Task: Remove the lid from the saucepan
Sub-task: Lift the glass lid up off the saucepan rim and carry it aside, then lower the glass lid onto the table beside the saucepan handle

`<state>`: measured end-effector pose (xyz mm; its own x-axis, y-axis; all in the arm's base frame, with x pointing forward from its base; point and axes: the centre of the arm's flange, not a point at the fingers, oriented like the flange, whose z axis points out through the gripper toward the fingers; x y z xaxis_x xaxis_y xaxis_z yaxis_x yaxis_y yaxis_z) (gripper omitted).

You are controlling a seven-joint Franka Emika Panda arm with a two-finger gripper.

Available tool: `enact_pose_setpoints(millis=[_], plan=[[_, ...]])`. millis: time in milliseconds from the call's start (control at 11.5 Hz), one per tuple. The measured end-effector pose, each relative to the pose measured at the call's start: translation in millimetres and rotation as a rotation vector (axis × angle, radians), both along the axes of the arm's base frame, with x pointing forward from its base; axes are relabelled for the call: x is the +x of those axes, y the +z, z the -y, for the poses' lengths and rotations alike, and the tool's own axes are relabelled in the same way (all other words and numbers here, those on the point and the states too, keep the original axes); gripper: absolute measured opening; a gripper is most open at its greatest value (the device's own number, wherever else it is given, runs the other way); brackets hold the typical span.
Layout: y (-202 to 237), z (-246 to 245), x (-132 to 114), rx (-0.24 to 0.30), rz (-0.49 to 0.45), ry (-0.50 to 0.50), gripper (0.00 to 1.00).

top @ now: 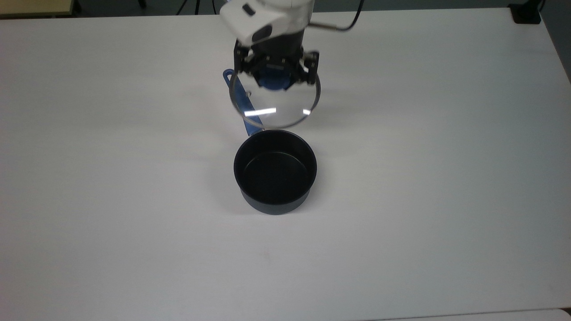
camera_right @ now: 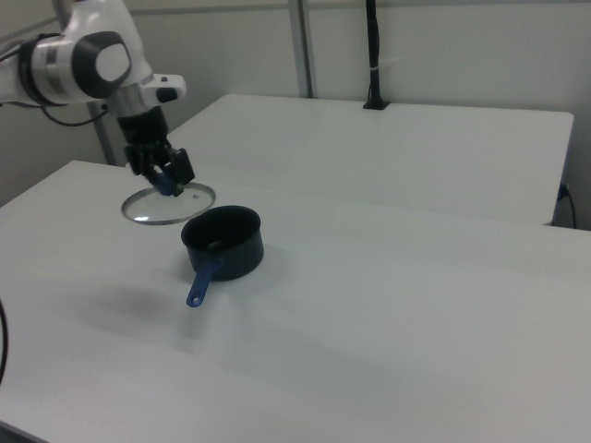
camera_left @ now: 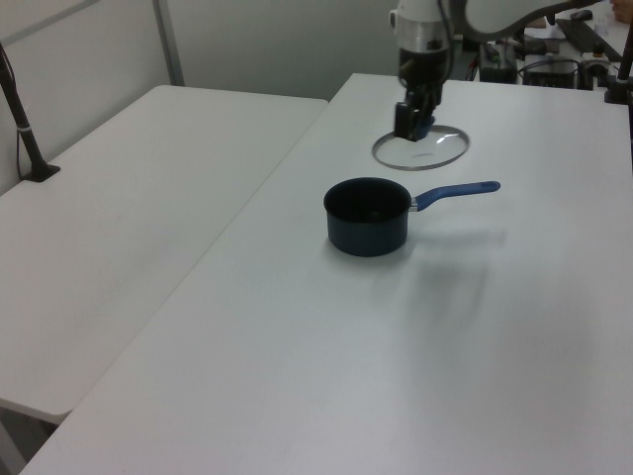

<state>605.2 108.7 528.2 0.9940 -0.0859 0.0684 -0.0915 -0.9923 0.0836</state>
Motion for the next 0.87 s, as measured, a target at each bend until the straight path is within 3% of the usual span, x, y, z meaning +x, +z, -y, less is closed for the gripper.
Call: enact_pose_setpoints(millis=[261, 521, 695, 869], plan=[[-3.6, 19.5, -66.8, -0.019, -0.074, 0.153, 0.5], [-24.6, 88.6, -122.8, -0.018, -0.155, 0.262, 0.5], [-52.0, 129.0, -144.3, -0.002, -0.212, 0.296, 0.5], [-73.2, 171.5, -151.0, 0.016, -0.207, 0.312, 0.5]])
